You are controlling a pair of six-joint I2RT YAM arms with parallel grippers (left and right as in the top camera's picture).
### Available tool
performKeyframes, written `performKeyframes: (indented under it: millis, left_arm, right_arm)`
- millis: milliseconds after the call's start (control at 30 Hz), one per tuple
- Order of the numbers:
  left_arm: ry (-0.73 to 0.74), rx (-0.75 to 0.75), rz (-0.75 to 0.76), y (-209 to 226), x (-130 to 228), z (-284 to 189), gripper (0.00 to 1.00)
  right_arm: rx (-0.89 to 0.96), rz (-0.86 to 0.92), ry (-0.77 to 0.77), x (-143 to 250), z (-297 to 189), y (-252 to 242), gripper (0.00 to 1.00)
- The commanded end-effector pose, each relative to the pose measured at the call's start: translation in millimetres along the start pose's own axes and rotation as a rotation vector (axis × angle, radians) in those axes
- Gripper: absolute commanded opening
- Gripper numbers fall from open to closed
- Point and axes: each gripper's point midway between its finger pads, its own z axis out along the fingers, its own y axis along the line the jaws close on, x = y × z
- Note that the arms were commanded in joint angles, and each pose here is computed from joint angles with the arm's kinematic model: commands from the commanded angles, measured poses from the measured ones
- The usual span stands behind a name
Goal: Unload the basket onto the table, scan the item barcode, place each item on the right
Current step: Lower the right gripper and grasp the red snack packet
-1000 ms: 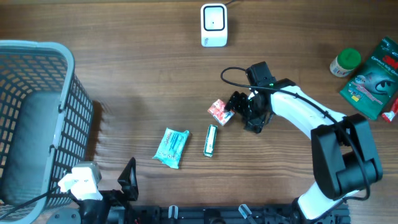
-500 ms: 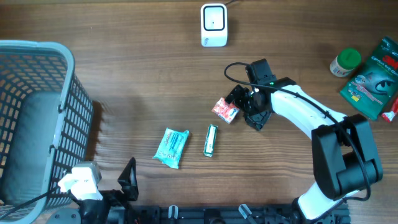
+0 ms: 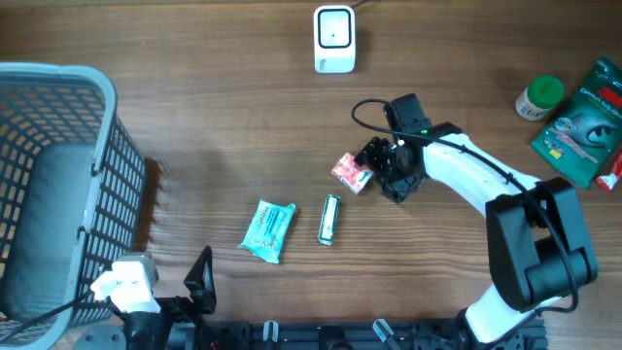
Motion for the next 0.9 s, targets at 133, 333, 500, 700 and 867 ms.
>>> performKeyframes:
  millis: [133, 333, 500, 700, 867]
  left_arm:
    - [-0.006, 0.011, -0.007, -2, 0, -1, 1.0]
    - [-0.006, 0.011, -0.007, -2, 0, -1, 1.0]
    - [-0.006, 0.011, -0.007, -2, 0, -1, 1.0]
    - [-0.006, 0.011, -0.007, -2, 0, -1, 1.0]
    - [-0.006, 0.011, -0.007, -2, 0, -1, 1.0]
  right_arm:
    - [0.001, 0.074, 0.056, 8, 11, -5, 0.73]
    - [0.039, 0.082, -0.006, -2, 11, -12, 0.29]
    - [0.09, 0.088, -0.053, -9, 10, -23, 0.45]
    - [0.09, 0.089, -0.053, -9, 10, -23, 0.66]
    - [0.008, 0.034, 0.028, 2, 10, -6, 0.96]
